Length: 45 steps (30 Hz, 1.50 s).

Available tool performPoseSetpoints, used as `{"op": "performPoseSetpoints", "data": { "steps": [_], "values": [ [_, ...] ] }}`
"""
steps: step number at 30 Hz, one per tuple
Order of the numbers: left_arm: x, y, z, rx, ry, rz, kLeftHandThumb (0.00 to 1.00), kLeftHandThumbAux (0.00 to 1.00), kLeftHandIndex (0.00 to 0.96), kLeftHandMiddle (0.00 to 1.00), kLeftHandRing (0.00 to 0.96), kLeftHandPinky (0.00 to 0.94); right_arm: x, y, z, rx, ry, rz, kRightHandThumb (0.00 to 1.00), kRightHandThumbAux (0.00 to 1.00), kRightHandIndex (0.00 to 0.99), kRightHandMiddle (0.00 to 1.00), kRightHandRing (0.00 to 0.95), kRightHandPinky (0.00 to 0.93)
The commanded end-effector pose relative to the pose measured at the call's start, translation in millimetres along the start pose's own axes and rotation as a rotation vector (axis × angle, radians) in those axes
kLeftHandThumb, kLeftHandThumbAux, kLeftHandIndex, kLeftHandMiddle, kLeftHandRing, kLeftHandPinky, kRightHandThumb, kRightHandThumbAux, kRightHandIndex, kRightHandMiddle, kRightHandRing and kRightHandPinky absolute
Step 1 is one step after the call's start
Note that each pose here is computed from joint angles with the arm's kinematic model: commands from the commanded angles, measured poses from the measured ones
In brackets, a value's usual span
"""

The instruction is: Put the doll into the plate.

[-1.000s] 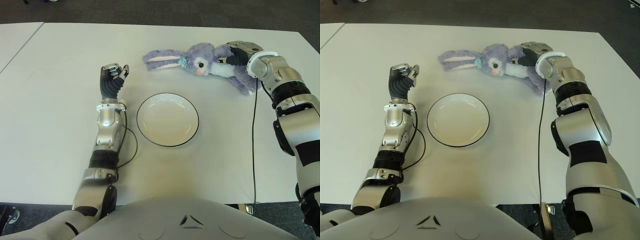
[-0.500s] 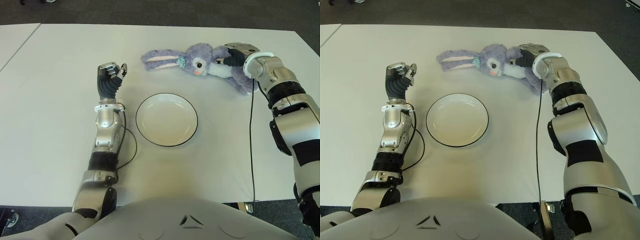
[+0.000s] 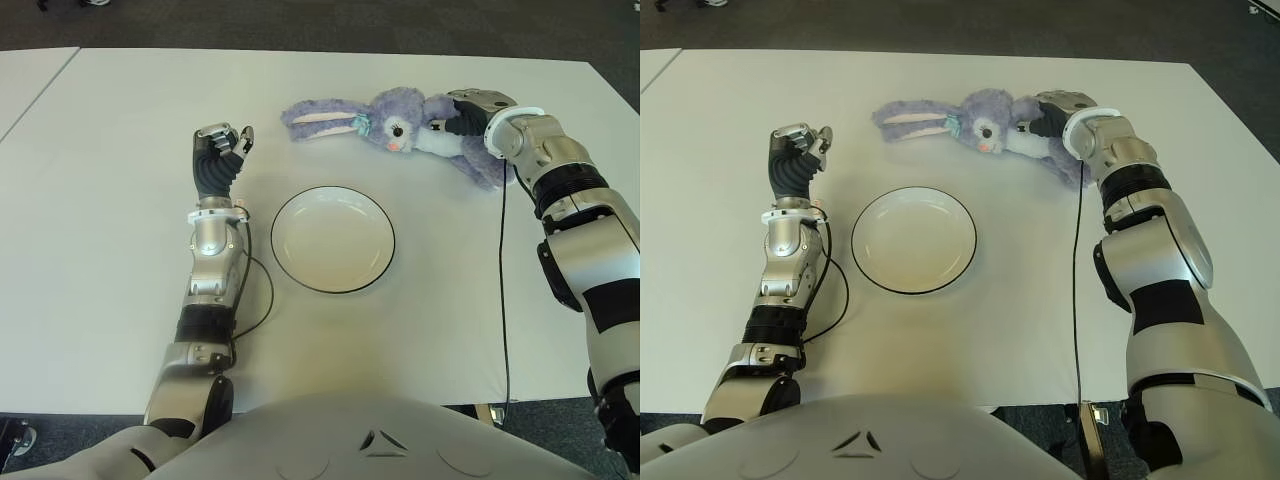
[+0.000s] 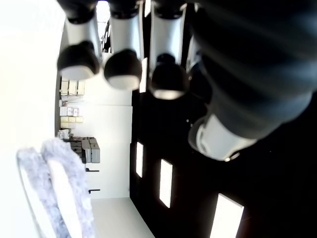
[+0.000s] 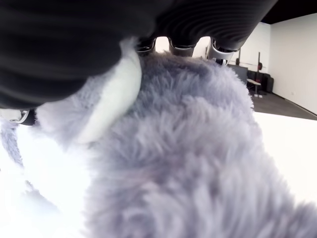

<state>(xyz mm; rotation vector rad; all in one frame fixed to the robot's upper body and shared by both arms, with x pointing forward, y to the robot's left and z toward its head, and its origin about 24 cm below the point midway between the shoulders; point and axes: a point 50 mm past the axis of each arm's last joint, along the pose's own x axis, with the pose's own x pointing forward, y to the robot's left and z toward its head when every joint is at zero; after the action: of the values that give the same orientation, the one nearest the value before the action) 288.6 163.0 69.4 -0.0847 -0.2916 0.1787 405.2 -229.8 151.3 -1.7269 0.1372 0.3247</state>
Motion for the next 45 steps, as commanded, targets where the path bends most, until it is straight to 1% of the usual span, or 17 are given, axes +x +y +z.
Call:
{"op": "performPoseSetpoints", "data": {
  "steps": [1,14,20,24,30,31,32,33,34,35,36,37,38,39,40,41,45],
  "values": [
    [-42.3,12.1,-41,0.021,0.215,0.071,0.421,0.79,0.8,0.864,0.868,0.851,-0.8,58.0,6,-0.024,0.003,0.209,0.476,0.126,0.0,0.0,0.0,0.0],
    [-41.7,11.1,-39,0.023,0.208,0.062,0.405,0.798,0.795,0.86,0.865,0.852,-2.3,60.6,6,-0.024,-0.026,0.201,0.453,0.148,0.0,0.0,0.0,0.001],
    [-41.9,10.1,-38,0.023,0.201,0.056,0.4,0.794,0.792,0.862,0.866,0.856,-3.8,63.0,6,-0.013,-0.046,0.228,0.435,0.158,0.0,0.0,0.0,0.084],
    [-42.3,9.3,-38,0.022,0.204,0.055,0.402,0.794,0.792,0.862,0.868,0.853,-4.6,65.0,5,-0.004,-0.053,0.242,0.436,0.18,0.0,0.0,0.0,0.167],
    [-42.7,8.4,-38,0.021,0.21,0.056,0.404,0.793,0.792,0.86,0.865,0.847,-5.9,68.1,4,-0.007,-0.059,0.237,0.476,0.25,0.0,0.0,0.028,0.249],
    [-42.7,8.3,-38,0.021,0.21,0.056,0.404,0.793,0.792,0.86,0.864,0.849,-6.1,68.6,4,-0.014,-0.061,0.233,0.522,0.311,0.0,0.001,0.12,0.326],
    [-42.9,8.1,-38,0.021,0.209,0.056,0.404,0.793,0.792,0.86,0.864,0.85,-6.5,69.3,4,-0.026,-0.064,0.226,0.538,0.332,0.0,0.002,0.153,0.353],
    [-43.0,8.0,-38,0.02,0.209,0.057,0.404,0.792,0.792,0.86,0.864,0.852,-6.5,70.2,4,-0.044,-0.062,0.208,0.583,0.361,0.011,0.033,0.216,0.397],
    [-43.2,7.8,-38,0.02,0.208,0.058,0.407,0.791,0.79,0.86,0.864,0.853,-6.6,70.7,4,-0.056,-0.061,0.195,0.677,0.403,0.103,0.103,0.325,0.478],
    [-43.4,7.6,-37,0.019,0.208,0.058,0.411,0.789,0.789,0.859,0.863,0.853,-6.7,71.0,4,-0.064,-0.06,0.187,0.738,0.43,0.163,0.149,0.395,0.529],
    [-43.4,7.6,-37,0.019,0.208,0.059,0.412,0.789,0.789,0.859,0.863,0.854,-6.3,70.3,5,-0.068,-0.058,0.169,0.759,0.439,0.184,0.165,0.42,0.548],
    [-43.4,7.6,-37,0.018,0.207,0.06,0.416,0.787,0.788,0.859,0.863,0.855,-6.0,69.7,6,-0.07,-0.057,0.157,0.812,0.459,0.247,0.212,0.46,0.569],
    [-43.3,7.7,-37,0.019,0.208,0.061,0.419,0.786,0.787,0.859,0.863,0.856,-5.4,69.4,7,-0.065,-0.044,0.136,0.847,0.472,0.288,0.243,0.486,0.583],
    [-43.3,7.6,-37,0.019,0.208,0.061,0.421,0.785,0.787,0.859,0.864,0.855,-5.1,69.2,6,-0.061,-0.033,0.121,0.884,0.541,0.344,0.279,0.48,0.582],
    [-43.3,7.6,-37,0.02,0.208,0.061,0.422,0.784,0.787,0.859,0.864,0.854,-5.1,69.5,5,-0.054,-0.019,0.105,0.898,0.565,0.364,0.292,0.478,0.581],
    [-43.3,7.8,-37,0.021,0.21,0.061,0.423,0.784,0.787,0.859,0.865,0.852,-5.1,70.6,5,-0.029,-0.005,0.075,0.934,0.609,0.394,0.318,0.44,0.541],
    [-43.2,8.6,-37,0.022,0.212,0.062,0.416,0.789,0.793,0.86,0.866,0.852,-5.6,73.1,3,0.051,0.026,0.0,0.982,0.655,0.423,0.395,0.429,0.495]
  ]
}}
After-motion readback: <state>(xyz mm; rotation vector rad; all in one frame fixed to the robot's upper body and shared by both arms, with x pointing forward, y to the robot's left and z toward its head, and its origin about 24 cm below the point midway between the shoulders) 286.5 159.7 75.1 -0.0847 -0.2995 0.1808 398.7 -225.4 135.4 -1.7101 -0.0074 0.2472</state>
